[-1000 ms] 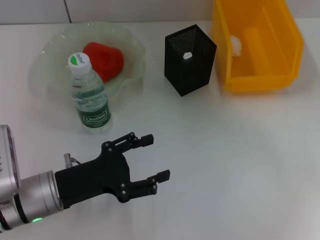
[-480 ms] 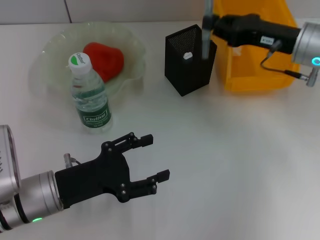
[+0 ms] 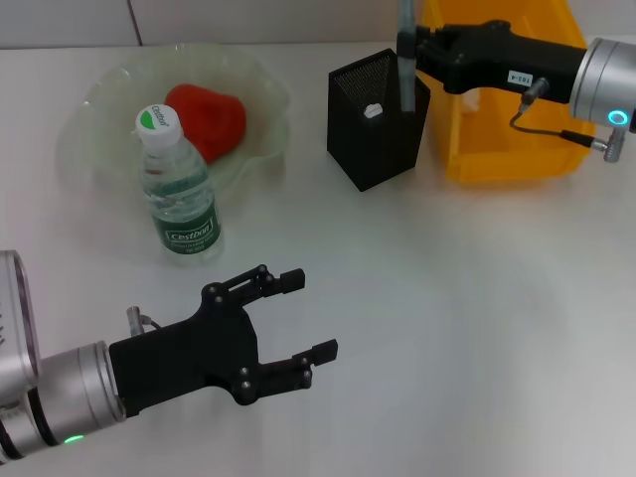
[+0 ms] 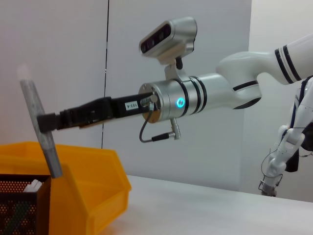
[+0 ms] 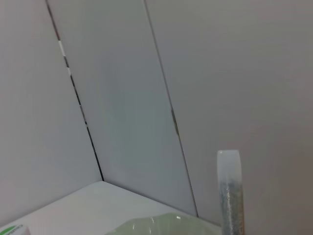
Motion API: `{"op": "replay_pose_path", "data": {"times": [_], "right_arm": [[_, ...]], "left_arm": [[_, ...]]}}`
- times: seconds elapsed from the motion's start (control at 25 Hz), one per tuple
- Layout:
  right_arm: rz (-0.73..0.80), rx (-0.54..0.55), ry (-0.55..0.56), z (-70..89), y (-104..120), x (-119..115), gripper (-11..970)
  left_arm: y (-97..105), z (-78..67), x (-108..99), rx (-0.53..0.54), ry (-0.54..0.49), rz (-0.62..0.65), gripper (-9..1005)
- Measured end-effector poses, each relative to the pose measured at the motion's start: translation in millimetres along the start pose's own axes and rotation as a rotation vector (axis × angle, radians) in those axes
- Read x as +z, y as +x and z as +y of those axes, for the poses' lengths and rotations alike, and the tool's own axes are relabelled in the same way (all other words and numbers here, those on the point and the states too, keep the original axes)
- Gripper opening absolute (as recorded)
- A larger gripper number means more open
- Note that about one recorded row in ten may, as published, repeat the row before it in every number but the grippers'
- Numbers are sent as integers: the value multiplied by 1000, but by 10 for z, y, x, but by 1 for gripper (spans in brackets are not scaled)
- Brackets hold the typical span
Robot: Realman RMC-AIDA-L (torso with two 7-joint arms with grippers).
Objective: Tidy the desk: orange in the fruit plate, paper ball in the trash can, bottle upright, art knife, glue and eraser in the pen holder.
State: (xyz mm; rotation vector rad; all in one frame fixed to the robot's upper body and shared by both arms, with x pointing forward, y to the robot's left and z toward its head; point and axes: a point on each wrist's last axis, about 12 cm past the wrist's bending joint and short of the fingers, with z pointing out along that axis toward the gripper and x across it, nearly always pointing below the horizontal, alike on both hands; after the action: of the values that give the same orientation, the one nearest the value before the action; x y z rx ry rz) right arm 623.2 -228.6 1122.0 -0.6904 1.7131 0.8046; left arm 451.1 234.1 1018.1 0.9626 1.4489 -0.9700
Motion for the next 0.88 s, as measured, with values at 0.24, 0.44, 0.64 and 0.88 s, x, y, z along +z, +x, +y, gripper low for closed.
{"op": "replay_pose_path", "data": {"times": [0.24,0.44,0.64,0.88], "right_arm": [[-67,-177,21,54,-17,73,128],[-108,-224,69,37,-9,187,129],[-122,-222,75,41,-43,257,129],[-80,-206,89,47,-2,380,125]], "left_arm": [[4,-12,24,0,9,3,812],[7,-13,46,0,15,6,813],[8,-15,49,1,16,7,813],[5,-10,50,3,17,7,812]]}}
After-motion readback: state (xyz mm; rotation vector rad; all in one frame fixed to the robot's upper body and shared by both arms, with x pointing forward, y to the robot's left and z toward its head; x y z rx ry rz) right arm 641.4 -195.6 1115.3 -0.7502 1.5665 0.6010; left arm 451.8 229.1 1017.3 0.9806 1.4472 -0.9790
